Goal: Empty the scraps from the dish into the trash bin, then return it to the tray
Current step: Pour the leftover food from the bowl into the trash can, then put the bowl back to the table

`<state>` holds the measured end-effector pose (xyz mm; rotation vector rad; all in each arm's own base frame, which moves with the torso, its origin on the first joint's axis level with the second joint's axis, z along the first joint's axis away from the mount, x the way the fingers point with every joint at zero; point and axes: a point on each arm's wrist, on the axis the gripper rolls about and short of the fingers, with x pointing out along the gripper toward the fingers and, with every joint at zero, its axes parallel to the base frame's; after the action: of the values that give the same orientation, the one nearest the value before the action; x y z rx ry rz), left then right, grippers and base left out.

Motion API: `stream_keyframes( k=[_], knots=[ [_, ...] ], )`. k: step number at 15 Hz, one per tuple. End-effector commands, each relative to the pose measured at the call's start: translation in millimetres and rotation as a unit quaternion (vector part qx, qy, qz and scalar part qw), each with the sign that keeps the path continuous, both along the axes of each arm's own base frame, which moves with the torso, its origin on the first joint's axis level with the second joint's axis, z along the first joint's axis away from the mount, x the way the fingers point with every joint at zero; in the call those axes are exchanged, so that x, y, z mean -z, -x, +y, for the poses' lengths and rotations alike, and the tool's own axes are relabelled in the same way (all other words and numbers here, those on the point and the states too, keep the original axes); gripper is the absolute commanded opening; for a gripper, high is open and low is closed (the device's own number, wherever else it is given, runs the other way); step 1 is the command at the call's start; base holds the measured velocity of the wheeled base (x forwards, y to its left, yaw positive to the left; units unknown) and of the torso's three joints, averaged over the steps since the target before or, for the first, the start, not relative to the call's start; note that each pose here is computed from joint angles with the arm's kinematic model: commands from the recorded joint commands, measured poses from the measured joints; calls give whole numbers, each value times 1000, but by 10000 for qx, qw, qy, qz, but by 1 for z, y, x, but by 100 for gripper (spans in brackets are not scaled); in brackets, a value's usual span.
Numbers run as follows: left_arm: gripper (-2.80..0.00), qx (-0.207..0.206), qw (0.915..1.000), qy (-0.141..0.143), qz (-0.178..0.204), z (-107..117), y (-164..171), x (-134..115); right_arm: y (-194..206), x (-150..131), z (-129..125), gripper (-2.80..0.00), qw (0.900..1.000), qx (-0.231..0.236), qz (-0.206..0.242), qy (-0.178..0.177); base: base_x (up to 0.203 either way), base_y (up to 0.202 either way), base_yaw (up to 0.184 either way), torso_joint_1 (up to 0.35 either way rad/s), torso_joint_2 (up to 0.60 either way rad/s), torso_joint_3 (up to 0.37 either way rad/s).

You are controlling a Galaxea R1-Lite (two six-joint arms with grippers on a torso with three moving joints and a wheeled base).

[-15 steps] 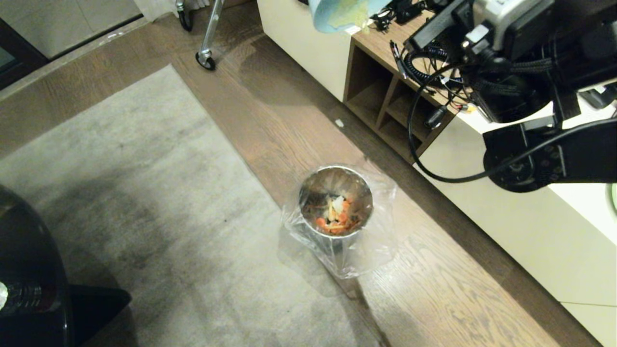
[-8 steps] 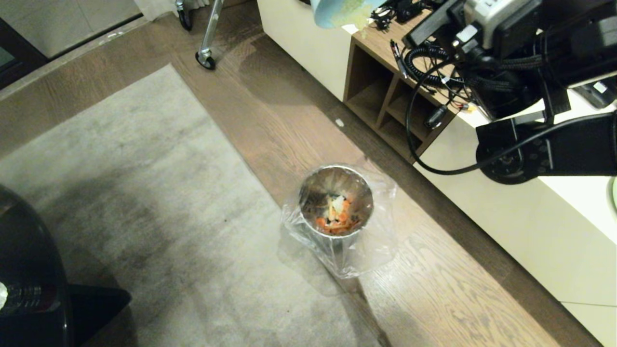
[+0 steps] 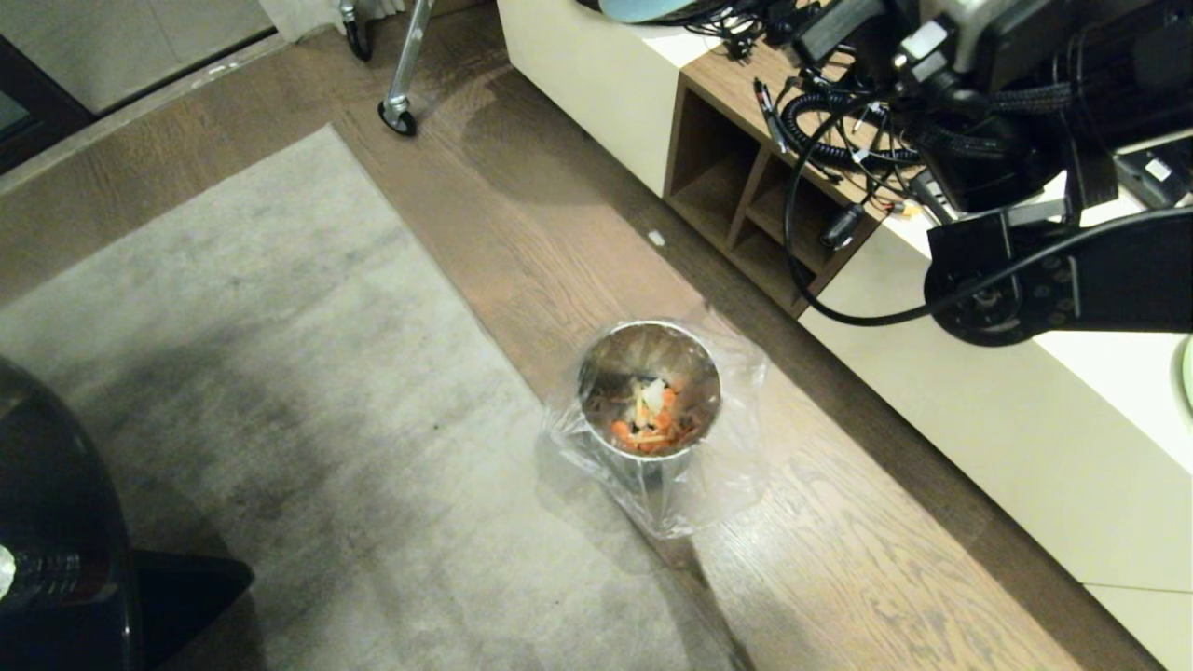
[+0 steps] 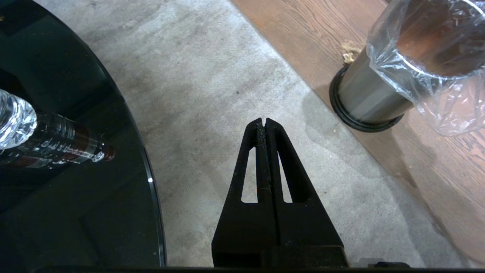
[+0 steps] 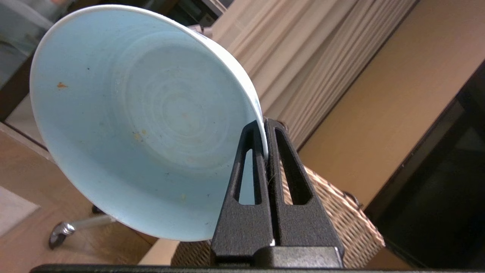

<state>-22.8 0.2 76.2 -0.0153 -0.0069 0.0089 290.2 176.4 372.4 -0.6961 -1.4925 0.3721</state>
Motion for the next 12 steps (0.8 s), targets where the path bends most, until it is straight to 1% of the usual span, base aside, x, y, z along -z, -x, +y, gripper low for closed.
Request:
stream_keyframes(
  k=[1, 4, 5, 6, 7, 8, 9, 10, 11, 12],
  knots=[
    [-280, -1, 10000, 0, -4, 0, 0, 0, 5, -2, -2, -280, 9997, -6, -218, -103, 0, 0, 0, 0, 0, 0],
    [-280, -1, 10000, 0, -4, 0, 0, 0, 5, -3, -2, -280, 9998, -38, -151, -152, 0, 0, 0, 0, 0, 0],
    [-280, -1, 10000, 0, -4, 0, 0, 0, 5, -3, -3, -280, 9996, -96, -2, -252, 0, 0, 0, 0, 0, 0],
    [-280, -1, 10000, 0, -4, 0, 0, 0, 4, -2, -4, -280, 9984, -118, 304, -456, 0, 0, 0, 0, 0, 0],
    [-280, -1, 10000, 0, -4, 0, 0, 0, 2, 3, -5, -280, 9951, -40, 759, -635, 0, 0, 0, 0, 0, 0],
    [-280, -1, 10000, 0, -4, 0, 0, 0, 1, 10, -6, -280, 9903, 48, 1193, -713, 0, 0, 0, 0, 0, 0],
    [-280, -1, 10000, 0, -4, 0, 0, 0, -1, 19, -8, -280, 9816, 161, 1725, -806, 0, 0, 0, 0, 0, 0],
    [-280, -1, 10000, 0, -4, 0, 0, 0, -3, 33, -10, -280, 9691, 297, 2284, -885, 0, 0, 0, 0, 0, 0],
    [-280, -1, 10000, 0, -4, 0, 0, 0, -5, 49, -13, -280, 9533, 446, 2832, -947, 0, 0, 0, 0, 0, 0],
    [-280, -1, 10000, 0, -4, 0, 0, 0, -4, 68, -16, -280, 9311, 580, 3455, -1018, 0, 0, 0, 0, 0, 0]
  ],
)
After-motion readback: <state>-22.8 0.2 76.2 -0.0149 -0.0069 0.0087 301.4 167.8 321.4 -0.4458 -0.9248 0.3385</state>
